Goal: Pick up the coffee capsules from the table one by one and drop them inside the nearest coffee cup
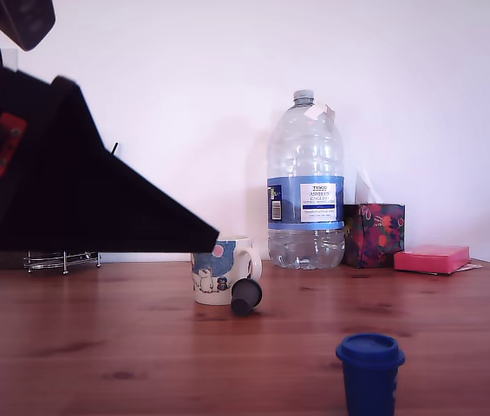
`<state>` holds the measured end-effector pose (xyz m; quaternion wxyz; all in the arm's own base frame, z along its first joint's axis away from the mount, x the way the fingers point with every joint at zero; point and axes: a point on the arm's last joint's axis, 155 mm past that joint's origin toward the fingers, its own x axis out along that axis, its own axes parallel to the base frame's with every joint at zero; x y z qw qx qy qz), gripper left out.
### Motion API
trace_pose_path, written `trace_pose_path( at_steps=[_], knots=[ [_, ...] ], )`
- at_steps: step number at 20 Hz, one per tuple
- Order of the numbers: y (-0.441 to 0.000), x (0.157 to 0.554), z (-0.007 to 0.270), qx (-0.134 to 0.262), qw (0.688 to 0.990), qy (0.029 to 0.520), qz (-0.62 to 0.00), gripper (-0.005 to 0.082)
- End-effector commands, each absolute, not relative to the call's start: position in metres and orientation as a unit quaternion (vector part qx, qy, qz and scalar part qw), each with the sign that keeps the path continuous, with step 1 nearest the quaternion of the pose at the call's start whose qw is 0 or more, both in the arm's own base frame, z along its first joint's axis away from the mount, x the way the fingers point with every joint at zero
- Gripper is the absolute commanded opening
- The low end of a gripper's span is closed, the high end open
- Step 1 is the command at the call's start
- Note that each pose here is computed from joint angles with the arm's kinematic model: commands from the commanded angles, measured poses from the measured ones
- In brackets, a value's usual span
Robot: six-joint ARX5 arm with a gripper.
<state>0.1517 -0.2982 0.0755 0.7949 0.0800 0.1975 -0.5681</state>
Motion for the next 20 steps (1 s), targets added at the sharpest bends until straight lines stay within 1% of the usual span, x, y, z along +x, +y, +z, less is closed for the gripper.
trace_pose_path(
  at_steps=[1, 6, 9, 11, 15, 20],
  knots=[
    [-0.305, 0.151, 0.076, 0.084, 0.79, 0.197, -0.575, 0.0609],
    [-0.33, 0.159, 0.074, 0.092, 0.781, 0.209, -0.581, 0.0609],
    [-0.342, 0.168, 0.063, 0.109, 0.778, 0.217, -0.579, 0.0609],
    [-0.349, 0.173, 0.058, 0.112, 0.778, 0.225, -0.577, 0.0609],
    [-0.371, 0.179, 0.056, 0.114, 0.772, 0.226, -0.583, 0.0609],
    [-0.399, 0.181, 0.043, 0.127, 0.757, 0.242, -0.593, 0.0609]
  ],
)
